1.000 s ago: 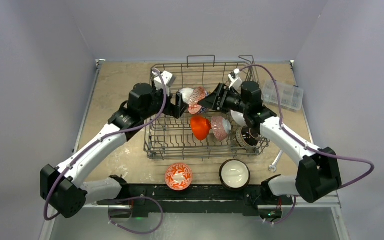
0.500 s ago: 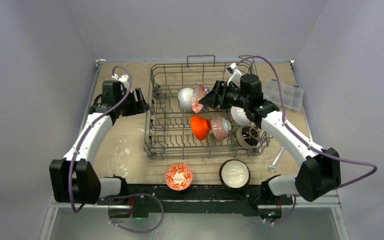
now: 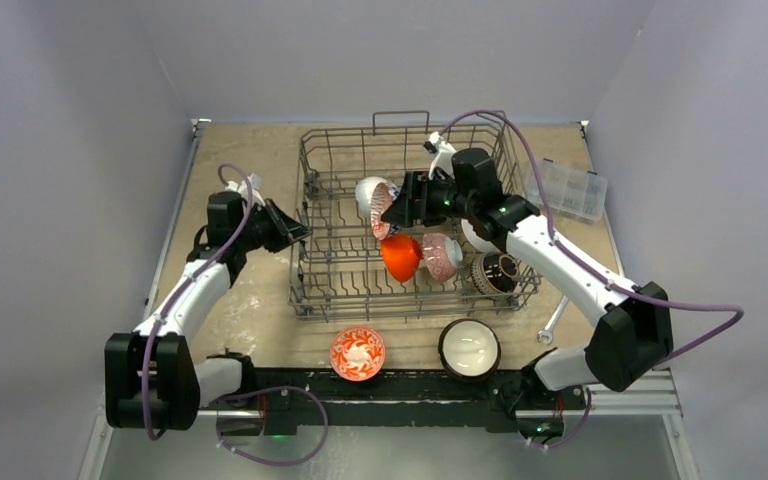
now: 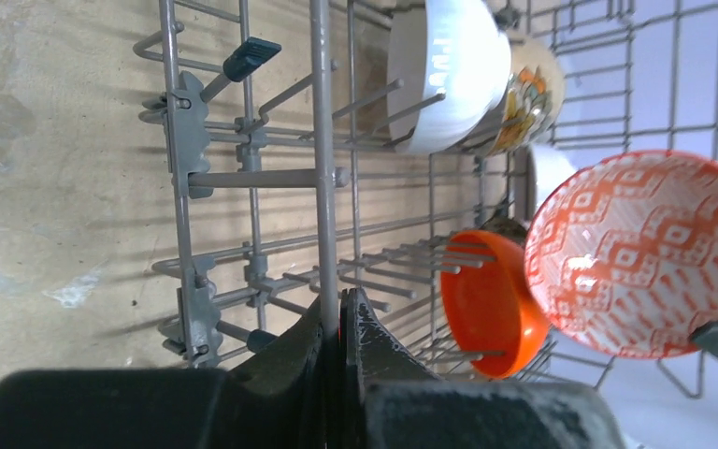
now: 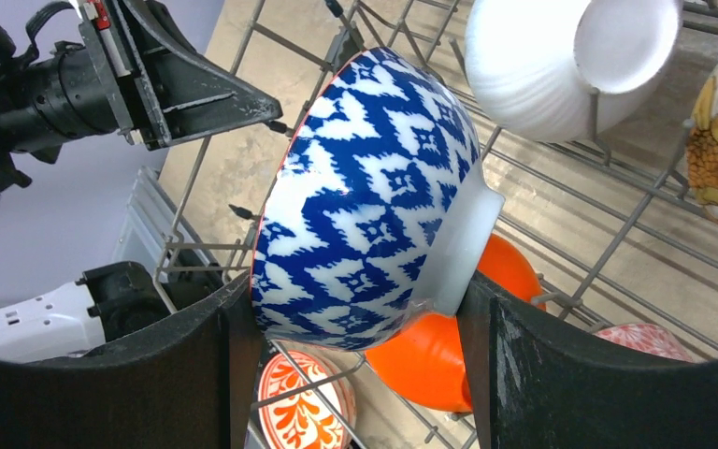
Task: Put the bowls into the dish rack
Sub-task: Adjust the dish rack at the center of the board.
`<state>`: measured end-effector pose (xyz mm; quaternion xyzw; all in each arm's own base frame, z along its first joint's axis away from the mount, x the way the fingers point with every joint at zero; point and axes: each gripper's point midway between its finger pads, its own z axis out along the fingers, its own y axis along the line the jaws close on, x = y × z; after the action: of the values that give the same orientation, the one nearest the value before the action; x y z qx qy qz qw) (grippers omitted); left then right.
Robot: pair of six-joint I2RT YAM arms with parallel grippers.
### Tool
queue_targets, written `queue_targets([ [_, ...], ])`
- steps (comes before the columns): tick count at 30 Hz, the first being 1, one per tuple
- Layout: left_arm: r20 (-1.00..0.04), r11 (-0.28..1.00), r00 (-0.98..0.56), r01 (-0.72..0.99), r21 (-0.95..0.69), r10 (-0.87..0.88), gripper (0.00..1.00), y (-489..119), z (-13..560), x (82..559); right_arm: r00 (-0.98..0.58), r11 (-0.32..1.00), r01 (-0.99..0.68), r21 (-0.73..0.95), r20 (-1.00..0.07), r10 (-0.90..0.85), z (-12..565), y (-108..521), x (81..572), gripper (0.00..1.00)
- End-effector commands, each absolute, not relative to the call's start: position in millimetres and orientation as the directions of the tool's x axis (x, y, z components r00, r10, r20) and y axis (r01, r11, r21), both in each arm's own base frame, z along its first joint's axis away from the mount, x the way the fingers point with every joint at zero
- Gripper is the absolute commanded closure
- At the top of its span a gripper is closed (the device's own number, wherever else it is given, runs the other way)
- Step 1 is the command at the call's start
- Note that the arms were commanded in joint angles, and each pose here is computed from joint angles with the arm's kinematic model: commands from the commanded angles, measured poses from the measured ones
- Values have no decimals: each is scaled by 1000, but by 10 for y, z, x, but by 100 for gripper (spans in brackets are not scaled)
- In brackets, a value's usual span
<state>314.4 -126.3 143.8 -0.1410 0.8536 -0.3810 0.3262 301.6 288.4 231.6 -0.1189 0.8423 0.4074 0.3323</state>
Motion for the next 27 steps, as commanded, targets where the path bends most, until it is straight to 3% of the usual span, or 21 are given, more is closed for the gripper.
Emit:
queue_targets([
  [1,-406,562,-669,-21,-827,-623,100,-1294,1519,3173,-668,632,-548,548,-742,64,2677,3042,3069,100],
  [9,-354,463,-541,-75,-883,-763,100,-1294,1561,3170,-649,662,-553,507,-760,40,2777,3087,2990,100],
  [26,-403,496,-573,-7,-868,-713,100,-2019,1574,3126,-663,741,-507,440,-748,-10,2839,2936,2703,100],
  [27,-420,523,-572,-17,-852,-704,92,-1987,1542,3126,-670,744,-500,443,-742,-9,2821,2932,2683,100],
])
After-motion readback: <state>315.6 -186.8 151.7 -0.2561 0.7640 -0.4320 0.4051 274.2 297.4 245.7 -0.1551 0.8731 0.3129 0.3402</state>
